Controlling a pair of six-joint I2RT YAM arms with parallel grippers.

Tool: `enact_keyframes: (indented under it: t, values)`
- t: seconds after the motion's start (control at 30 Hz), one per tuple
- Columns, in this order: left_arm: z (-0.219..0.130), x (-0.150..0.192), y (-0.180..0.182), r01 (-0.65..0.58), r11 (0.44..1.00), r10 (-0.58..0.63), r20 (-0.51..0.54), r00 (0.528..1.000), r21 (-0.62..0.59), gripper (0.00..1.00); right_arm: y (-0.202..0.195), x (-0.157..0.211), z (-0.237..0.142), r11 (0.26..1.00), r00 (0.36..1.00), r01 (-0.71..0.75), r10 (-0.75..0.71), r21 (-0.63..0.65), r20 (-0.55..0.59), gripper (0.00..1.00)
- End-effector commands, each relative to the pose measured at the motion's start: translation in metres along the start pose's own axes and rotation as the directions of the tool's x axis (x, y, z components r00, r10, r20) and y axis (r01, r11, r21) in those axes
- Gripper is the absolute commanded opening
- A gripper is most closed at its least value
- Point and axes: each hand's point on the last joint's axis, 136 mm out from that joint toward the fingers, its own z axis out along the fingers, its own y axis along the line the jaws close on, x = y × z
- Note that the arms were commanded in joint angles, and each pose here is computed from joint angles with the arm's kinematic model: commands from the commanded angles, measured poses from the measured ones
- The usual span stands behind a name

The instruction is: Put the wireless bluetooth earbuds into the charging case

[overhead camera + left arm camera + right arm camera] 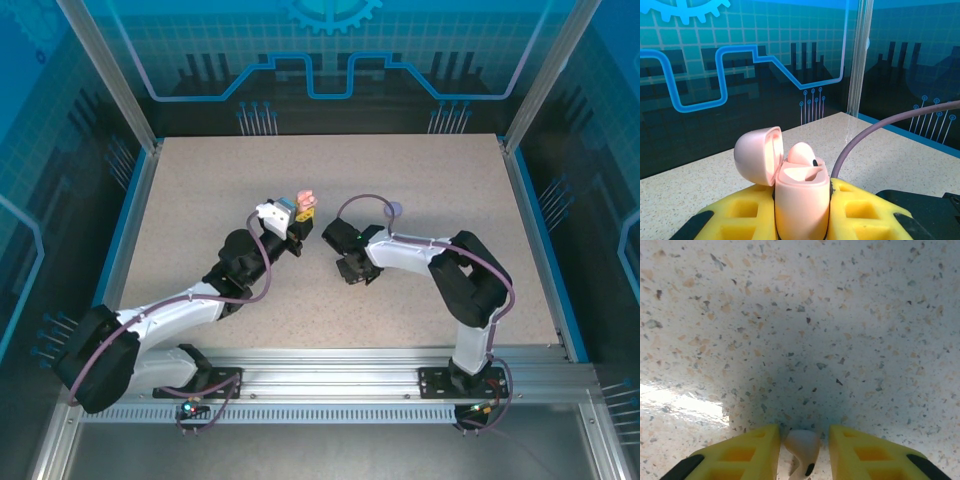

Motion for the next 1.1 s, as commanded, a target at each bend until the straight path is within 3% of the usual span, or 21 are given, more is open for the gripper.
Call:
enact_keyframes:
  t: [0.0, 0.27, 0.7, 0.87, 1.07]
  values:
    - [-0.005, -0.019, 0.001, 0.007, 1.0, -0.006, 0.072, 0.997, -0.014, 0.0, -0.002, 0.01, 0.005, 0.999, 0.996, -0.048, 0.049, 0.015, -0.072, 0.32]
    - [-0.003, -0.018, 0.001, 0.008, 1.0, -0.007, 0.071, 0.997, -0.013, 0.0, -0.001, 0.019, 0.007, 0.99, 0.982, -0.137, 0.139, 0.026, -0.125, 0.29]
    - [-0.001, -0.017, 0.0, 0.013, 1.0, -0.012, 0.068, 0.998, -0.006, 0.0, -0.005, 0.022, 0.009, 0.989, 0.981, -0.138, 0.143, 0.044, -0.131, 0.22]
    - [-0.001, -0.016, -0.001, 0.002, 1.0, -0.002, 0.063, 0.998, 0.0, 0.0, -0.007, 0.018, 0.004, 0.99, 0.985, -0.138, 0.139, 0.022, -0.106, 0.1]
    - [-0.002, -0.013, -0.002, -0.017, 1.0, 0.017, 0.061, 0.998, 0.005, 0.0, -0.007, 0.003, -0.02, 0.988, 0.988, -0.152, 0.151, -0.038, -0.025, 0.08]
